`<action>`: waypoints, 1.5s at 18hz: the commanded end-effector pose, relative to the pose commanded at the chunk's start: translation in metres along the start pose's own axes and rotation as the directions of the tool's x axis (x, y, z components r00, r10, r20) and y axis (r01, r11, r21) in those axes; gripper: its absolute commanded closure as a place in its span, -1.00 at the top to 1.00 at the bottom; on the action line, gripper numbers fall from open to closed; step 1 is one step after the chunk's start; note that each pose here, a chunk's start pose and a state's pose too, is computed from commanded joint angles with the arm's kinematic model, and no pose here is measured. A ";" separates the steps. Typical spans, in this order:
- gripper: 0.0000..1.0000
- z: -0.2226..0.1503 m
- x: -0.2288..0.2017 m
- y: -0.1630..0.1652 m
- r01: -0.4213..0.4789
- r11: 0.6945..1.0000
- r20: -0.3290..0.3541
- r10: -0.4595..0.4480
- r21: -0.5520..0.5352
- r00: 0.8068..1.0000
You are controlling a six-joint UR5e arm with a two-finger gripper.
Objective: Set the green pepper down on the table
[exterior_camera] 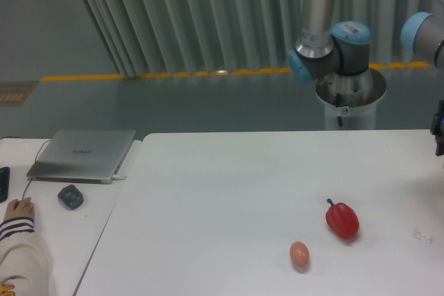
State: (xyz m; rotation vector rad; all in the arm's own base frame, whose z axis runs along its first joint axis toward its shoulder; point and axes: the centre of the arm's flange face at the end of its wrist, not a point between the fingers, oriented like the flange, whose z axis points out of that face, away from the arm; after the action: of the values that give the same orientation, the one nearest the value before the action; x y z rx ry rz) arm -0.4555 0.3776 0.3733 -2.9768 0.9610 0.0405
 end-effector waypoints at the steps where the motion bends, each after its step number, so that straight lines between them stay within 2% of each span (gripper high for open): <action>1: 1.00 -0.002 -0.001 0.004 0.006 1.000 0.007 -0.006 0.002 1.000; 5: 1.00 -0.015 0.001 0.033 0.072 0.997 0.037 -0.071 -0.005 0.997; 8: 1.00 -0.021 0.004 0.073 0.132 0.991 0.047 -0.132 0.001 0.990; 11: 1.00 -0.028 0.008 0.097 0.178 0.984 0.052 -0.179 0.012 0.983; 16: 1.00 -0.024 0.011 0.113 0.194 0.981 0.042 -0.194 0.003 0.980; 19: 1.00 -0.008 0.013 0.118 0.223 0.975 0.001 -0.223 0.002 0.975; 20: 1.00 -0.003 0.013 0.124 0.249 0.969 -0.010 -0.249 -0.001 0.969; 24: 1.00 0.015 0.009 0.142 0.405 0.914 -0.031 -0.405 0.001 0.914; 26: 1.00 0.020 0.005 0.146 0.476 0.880 -0.037 -0.475 0.004 0.879; 27: 1.00 0.019 0.003 0.147 0.521 0.854 -0.029 -0.520 0.006 0.853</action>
State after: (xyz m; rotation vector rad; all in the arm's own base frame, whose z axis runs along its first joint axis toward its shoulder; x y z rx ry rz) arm -0.5395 0.2568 0.3538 -3.1142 0.1202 -0.0120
